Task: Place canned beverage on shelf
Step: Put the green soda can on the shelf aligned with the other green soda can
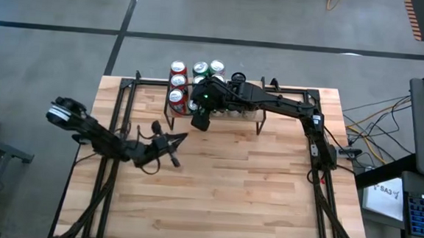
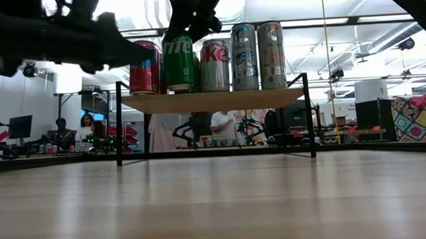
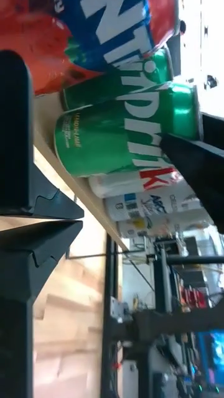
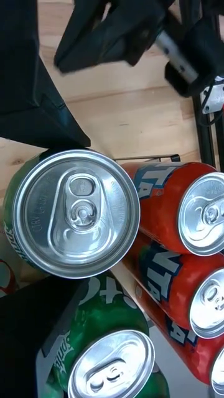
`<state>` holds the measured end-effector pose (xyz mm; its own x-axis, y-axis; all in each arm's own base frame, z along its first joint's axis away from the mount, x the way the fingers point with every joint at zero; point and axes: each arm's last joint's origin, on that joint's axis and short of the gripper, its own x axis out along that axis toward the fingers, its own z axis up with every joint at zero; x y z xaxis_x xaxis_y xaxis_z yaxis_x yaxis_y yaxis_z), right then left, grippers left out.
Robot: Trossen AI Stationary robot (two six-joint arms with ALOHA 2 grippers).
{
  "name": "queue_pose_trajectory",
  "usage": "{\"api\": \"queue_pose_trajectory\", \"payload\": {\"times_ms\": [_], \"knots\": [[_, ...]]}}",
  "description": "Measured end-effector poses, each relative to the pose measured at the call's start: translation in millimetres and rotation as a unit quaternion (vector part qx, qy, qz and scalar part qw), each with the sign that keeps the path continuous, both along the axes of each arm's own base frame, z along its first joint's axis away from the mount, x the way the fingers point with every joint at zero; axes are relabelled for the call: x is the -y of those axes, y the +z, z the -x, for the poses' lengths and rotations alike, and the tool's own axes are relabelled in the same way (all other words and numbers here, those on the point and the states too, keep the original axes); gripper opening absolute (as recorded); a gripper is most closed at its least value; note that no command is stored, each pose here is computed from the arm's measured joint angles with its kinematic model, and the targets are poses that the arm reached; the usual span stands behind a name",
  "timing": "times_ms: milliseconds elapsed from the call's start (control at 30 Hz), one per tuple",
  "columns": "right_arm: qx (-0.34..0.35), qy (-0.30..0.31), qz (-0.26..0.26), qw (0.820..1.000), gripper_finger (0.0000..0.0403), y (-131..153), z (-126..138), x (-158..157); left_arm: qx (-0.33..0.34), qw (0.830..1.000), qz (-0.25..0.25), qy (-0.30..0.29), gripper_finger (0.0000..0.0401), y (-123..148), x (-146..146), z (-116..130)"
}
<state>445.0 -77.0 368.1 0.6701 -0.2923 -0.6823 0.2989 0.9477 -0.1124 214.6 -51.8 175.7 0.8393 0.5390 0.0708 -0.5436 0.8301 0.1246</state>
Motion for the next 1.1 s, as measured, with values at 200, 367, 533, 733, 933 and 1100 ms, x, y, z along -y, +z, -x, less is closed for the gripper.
{"api": "queue_pose_trajectory", "payload": {"times_ms": [200, 367, 533, 733, 933, 1100], "knots": [[0.002, -0.003, -0.003, 1.0, 0.029, 0.0, 0.0, 0.0, 0.007, 0.999, 0.001, 0.038, 0.0, -2.0, -11.1, -23.9], [0.001, -0.003, -0.003, 1.0, 0.029, -0.1, 0.1, 0.0, -0.004, 0.998, -0.003, 0.06, 0.0, -7.5, -17.6, -42.6], [0.001, -0.005, -0.005, 1.0, 0.029, -0.1, 0.1, 0.0, -0.012, 0.998, -0.006, 0.067, 0.0, -12.2, -17.7, -53.7], [-0.002, -0.005, -0.006, 1.0, 0.029, -0.6, 0.5, -0.1, -0.009, 0.995, -0.003, 0.102, 0.0, -12.2, -25.4, -57.2], [-0.002, -0.005, -0.006, 1.0, 0.029, -0.6, 0.6, -0.1, 0.003, 0.994, 0.002, 0.113, 0.0, -10.1, -32.2, -58.1], [-0.002, -0.005, -0.006, 1.0, 0.029, -0.6, 0.6, -0.1, 0.01, 0.993, 0.004, 0.117, 0.0, -6.7, -33.9, -61.2]]}}
